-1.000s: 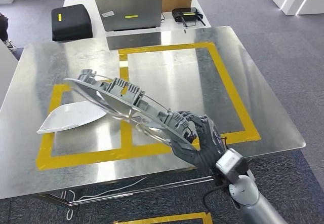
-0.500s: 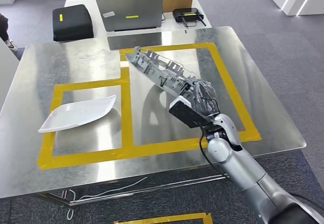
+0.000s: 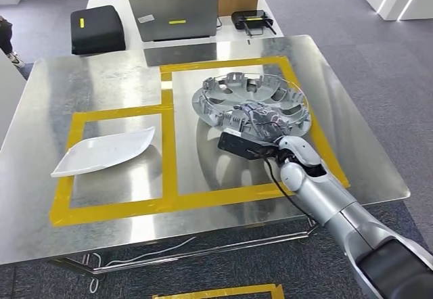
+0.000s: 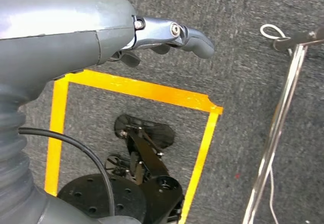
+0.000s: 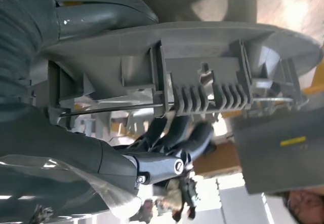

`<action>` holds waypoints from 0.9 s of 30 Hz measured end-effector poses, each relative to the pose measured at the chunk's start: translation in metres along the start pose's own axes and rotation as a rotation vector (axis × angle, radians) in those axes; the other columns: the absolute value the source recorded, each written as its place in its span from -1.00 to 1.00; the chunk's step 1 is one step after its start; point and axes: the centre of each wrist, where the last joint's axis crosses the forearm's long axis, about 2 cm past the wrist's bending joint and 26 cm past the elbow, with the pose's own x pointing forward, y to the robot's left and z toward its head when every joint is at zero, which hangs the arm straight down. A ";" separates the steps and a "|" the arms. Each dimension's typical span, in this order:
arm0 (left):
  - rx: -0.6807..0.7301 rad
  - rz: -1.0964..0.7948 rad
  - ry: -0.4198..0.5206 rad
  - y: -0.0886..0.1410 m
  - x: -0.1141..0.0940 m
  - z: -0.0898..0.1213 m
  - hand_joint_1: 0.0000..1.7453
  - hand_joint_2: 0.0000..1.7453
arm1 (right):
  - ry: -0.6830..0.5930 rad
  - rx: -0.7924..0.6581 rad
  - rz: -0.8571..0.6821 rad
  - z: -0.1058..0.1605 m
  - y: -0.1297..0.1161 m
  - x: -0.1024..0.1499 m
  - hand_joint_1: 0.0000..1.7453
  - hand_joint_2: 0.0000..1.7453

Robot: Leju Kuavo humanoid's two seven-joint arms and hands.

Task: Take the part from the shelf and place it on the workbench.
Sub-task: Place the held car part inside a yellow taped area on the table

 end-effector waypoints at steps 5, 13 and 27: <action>0.008 0.013 0.004 0.002 -0.004 -0.003 -1.00 -1.00 | -0.057 0.061 -0.050 0.007 0.003 -0.001 -1.00 1.00; 0.002 -0.025 0.025 0.005 -0.010 -0.009 -1.00 -1.00 | -0.137 0.306 -0.057 0.020 -0.009 -0.011 -1.00 1.00; -0.006 0.004 0.030 0.007 -0.023 -0.020 -1.00 -1.00 | -0.259 0.518 0.047 0.040 -0.073 -0.046 -1.00 1.00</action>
